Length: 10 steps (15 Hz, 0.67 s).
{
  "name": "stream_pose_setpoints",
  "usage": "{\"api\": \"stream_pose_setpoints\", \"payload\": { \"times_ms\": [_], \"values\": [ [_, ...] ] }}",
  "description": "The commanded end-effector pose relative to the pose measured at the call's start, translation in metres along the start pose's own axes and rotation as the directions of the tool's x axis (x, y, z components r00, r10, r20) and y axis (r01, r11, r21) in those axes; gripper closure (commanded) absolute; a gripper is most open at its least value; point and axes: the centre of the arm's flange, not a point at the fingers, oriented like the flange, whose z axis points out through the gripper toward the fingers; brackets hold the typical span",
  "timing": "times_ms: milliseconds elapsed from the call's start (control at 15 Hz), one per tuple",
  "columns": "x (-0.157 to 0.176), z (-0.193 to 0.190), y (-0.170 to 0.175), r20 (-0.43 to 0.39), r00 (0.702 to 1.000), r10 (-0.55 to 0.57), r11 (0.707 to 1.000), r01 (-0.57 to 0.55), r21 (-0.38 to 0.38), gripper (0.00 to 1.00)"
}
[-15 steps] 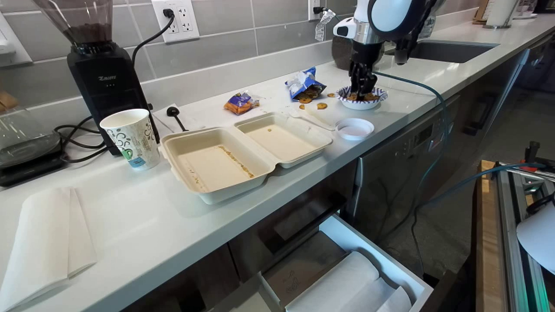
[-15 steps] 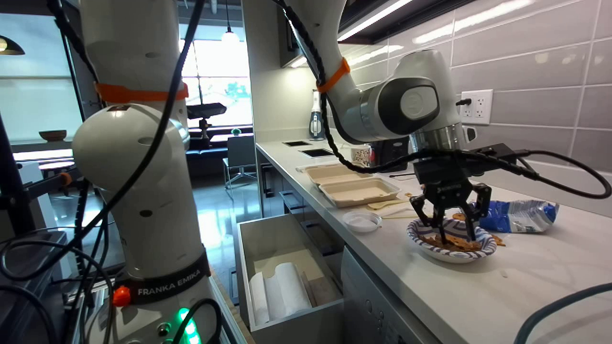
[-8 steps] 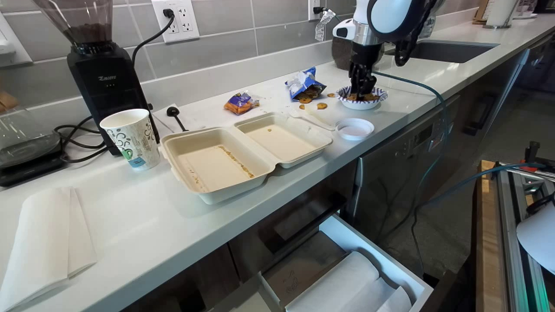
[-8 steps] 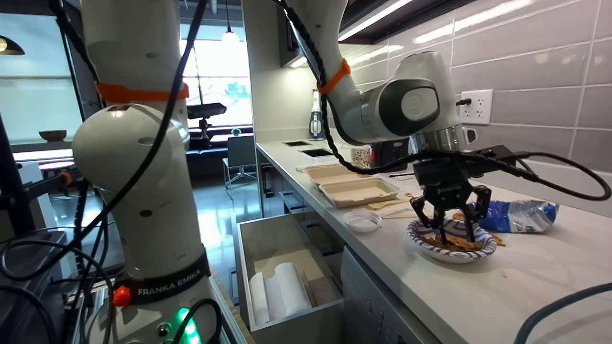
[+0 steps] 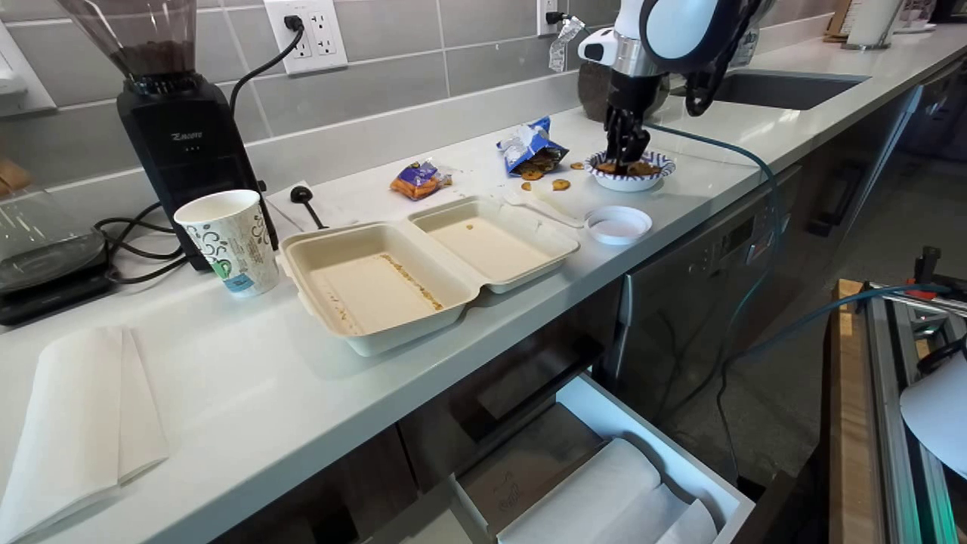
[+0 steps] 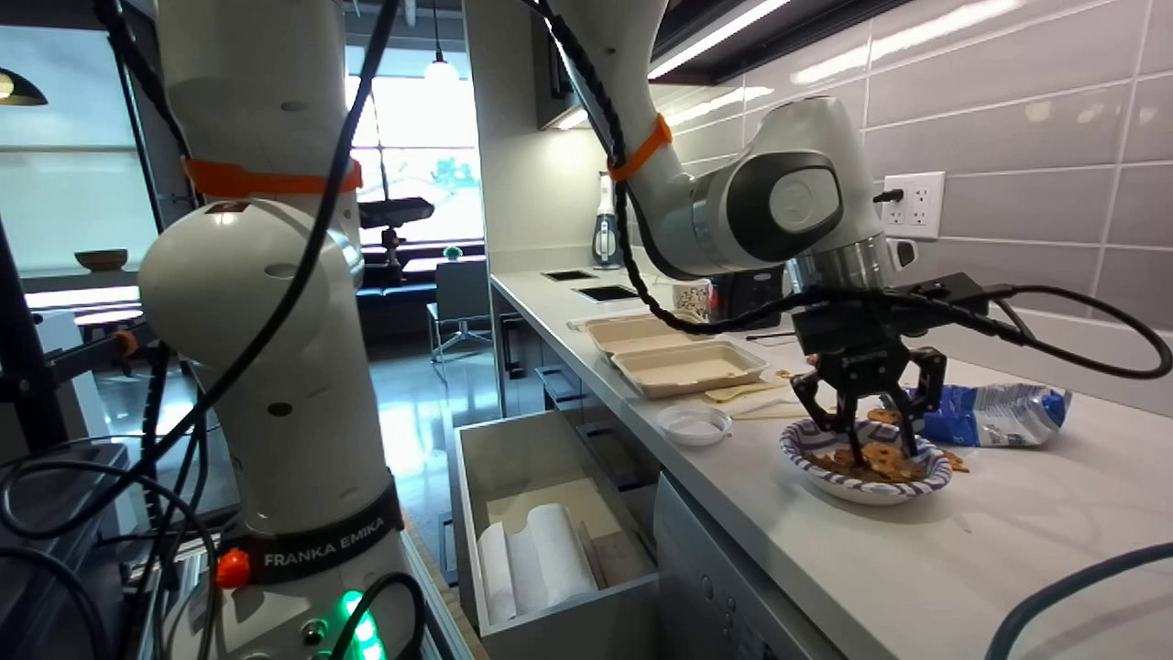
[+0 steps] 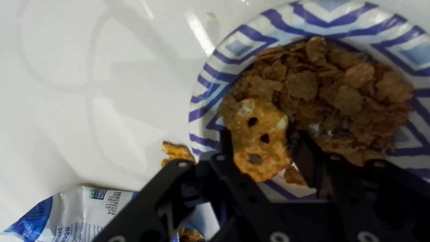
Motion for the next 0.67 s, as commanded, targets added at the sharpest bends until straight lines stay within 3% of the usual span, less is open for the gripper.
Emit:
{"api": "stream_pose_setpoints", "payload": {
  "times_ms": [0,600],
  "values": [
    [0.0034,0.0057,-0.0021,-0.005,1.0,0.013,0.999,-0.013,-0.032,0.5],
    [0.0006,0.003,-0.0009,0.013,0.999,0.041,0.997,-0.039,-0.073,0.54]
  ]
}}
